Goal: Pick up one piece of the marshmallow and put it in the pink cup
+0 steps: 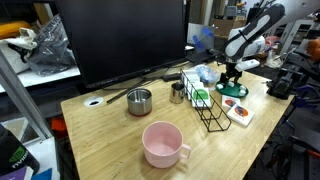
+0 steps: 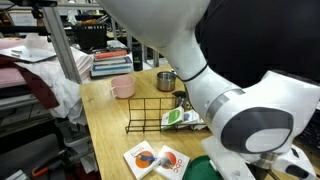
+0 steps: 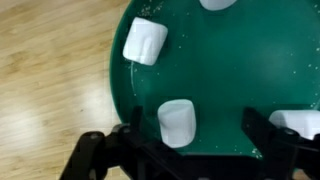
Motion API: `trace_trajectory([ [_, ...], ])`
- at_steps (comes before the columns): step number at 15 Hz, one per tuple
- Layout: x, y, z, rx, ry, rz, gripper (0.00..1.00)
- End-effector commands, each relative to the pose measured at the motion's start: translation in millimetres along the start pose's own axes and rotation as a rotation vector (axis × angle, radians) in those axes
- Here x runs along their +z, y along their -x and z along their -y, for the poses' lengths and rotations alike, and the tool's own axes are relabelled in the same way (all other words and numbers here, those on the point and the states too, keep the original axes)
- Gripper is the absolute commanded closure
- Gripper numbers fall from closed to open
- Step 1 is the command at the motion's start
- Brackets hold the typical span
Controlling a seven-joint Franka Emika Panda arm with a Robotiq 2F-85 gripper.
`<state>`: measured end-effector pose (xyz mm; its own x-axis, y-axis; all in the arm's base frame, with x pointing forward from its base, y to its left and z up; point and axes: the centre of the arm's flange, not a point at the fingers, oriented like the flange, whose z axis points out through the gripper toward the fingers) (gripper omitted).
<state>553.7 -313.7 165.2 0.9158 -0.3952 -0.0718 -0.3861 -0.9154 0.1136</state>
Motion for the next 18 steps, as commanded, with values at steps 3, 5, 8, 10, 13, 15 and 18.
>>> trace_trajectory([
  [3,6,-12,-3,-0.035,-0.056,-0.01,0.03],
  [5,6,-13,-3,-0.04,-0.066,-0.012,0.27],
  [8,3,-17,-6,-0.04,-0.076,-0.02,0.45],
  [10,1,-18,-7,-0.036,-0.076,-0.025,0.59],
  [13,0,-19,-9,-0.034,-0.075,-0.027,0.69],
  [15,-1,-18,-9,-0.034,-0.072,-0.032,0.72],
  [18,-6,-13,-10,-0.027,-0.059,-0.05,0.88],
])
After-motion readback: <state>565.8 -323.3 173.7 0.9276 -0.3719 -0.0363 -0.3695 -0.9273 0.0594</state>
